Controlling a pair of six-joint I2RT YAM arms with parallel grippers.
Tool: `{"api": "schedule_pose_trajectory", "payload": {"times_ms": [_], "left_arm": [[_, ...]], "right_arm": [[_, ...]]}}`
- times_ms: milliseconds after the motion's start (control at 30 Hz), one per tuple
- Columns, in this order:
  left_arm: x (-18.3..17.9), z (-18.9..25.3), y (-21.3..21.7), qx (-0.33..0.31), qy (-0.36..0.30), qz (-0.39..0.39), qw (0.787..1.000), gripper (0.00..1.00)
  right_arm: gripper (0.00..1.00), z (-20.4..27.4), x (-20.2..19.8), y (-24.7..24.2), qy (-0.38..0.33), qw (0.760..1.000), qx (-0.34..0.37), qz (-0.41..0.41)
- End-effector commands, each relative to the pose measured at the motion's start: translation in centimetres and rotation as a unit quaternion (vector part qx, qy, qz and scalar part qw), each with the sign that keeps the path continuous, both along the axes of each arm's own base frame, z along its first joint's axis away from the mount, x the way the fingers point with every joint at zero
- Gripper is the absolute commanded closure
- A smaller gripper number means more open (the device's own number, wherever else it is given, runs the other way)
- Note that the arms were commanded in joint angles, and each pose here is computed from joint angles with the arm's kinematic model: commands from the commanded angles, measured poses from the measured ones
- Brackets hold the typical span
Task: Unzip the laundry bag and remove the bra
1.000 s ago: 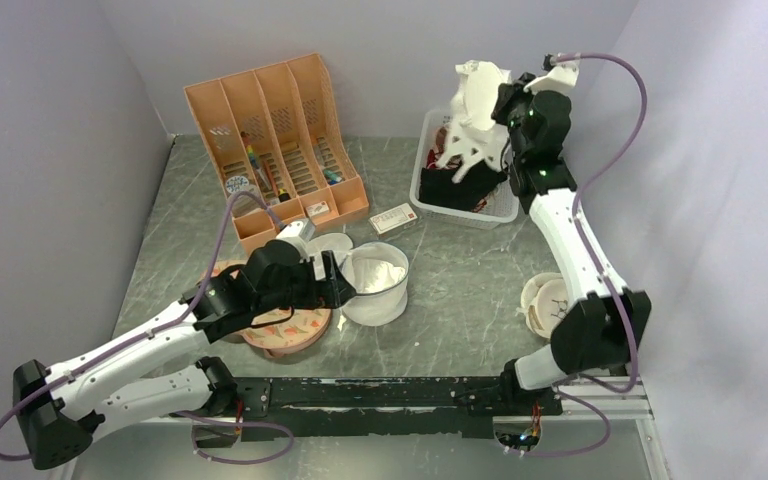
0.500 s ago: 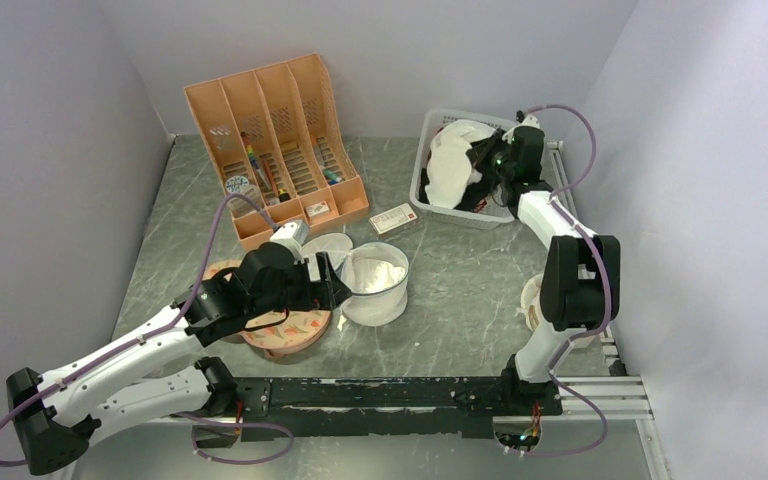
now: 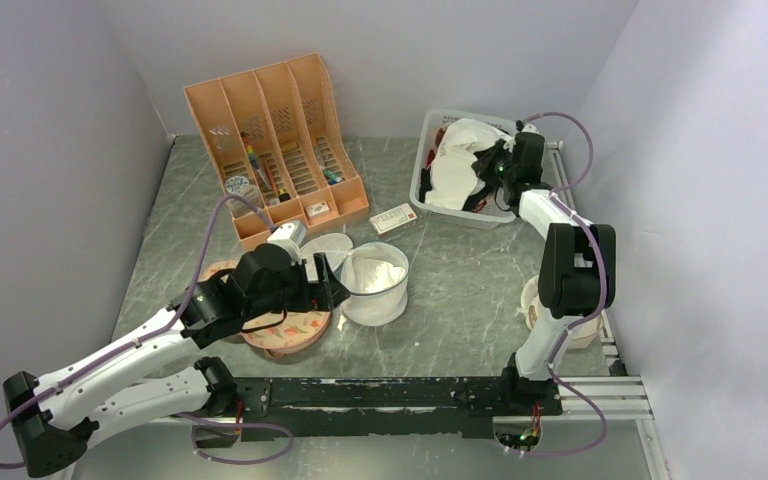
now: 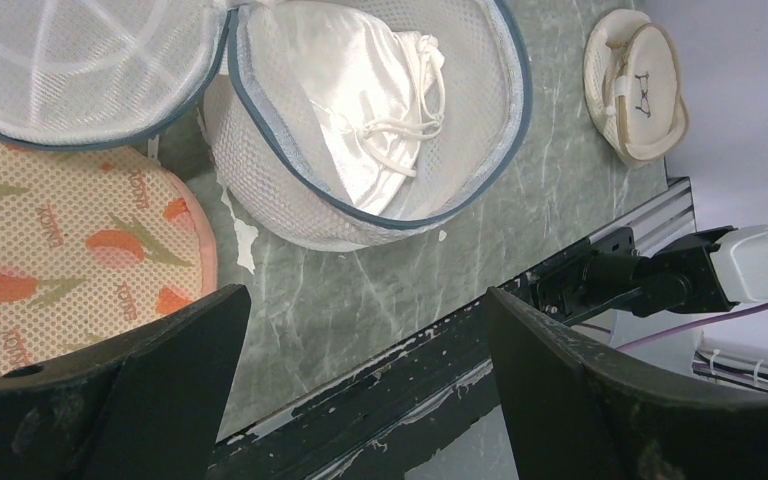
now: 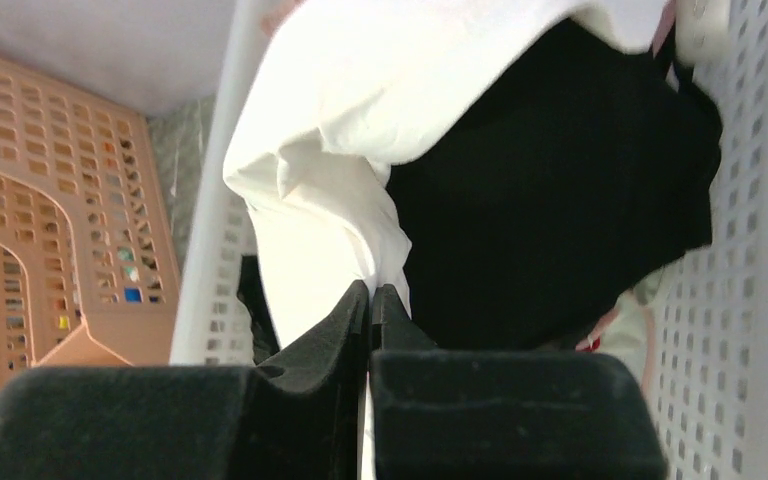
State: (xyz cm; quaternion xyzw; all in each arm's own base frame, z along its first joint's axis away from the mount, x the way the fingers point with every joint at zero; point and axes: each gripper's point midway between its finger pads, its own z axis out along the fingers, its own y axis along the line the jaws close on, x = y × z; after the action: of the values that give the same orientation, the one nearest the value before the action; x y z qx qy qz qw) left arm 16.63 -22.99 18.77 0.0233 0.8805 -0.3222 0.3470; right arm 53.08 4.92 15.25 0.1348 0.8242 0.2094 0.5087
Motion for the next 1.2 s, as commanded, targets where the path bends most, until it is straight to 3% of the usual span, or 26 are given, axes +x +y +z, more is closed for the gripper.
{"api": "schedule_pose_trajectory", "payload": {"times_ms": [0,233,333,467,567,700,833,1000,1167], "left_arm": [[-0.1,0.3,-0.7,-0.009,0.002,-0.009,1.0,0.02],[0.0,0.3,-1.1,-0.008,0.014,-0.009,1.0,0.02],[0.0,0.5,-1.4,-0.02,0.018,-0.007,1.0,0.02],[-0.1,0.4,-1.6,-0.029,0.029,0.002,0.999,0.02],[0.0,-0.1,-1.6,-0.036,0.037,0.014,0.999,0.02],[0.3,-0.9,-1.5,-0.063,0.058,0.051,0.995,0.01],[0.6,-1.9,-1.9,-0.091,0.084,0.084,0.989,0.02],[1.4,-2.4,-2.3,-0.082,0.084,0.094,0.989,0.02],[2.2,-3.0,-3.2,-0.061,0.085,0.088,0.991,0.06]], "right_arm": [[1.0,-2.9,-1.0,0.2,0.036,0.999,0.012,0.005],[0.98,-3.1,-1.2,-1.0,0.076,0.996,-0.038,0.002],[0.84,-0.3,-2.4,-1.1,0.068,0.997,-0.042,0.0],[0.53,4.8,-5.6,-2.0,0.031,0.998,-0.057,-0.026],[0.44,7.6,-8.7,-1.3,0.0,0.999,-0.044,-0.022],[0.34,9.6,-13.5,3.2,-0.047,0.997,0.001,0.064],[0.31,7.4,-18.4,7.4,-0.015,0.989,0.019,0.147],[0.3,6.9,-25.0,14.9,-0.009,0.961,0.032,0.276],[0.36,6.2,-29.5,19.4,0.013,0.935,0.049,0.35]]}}
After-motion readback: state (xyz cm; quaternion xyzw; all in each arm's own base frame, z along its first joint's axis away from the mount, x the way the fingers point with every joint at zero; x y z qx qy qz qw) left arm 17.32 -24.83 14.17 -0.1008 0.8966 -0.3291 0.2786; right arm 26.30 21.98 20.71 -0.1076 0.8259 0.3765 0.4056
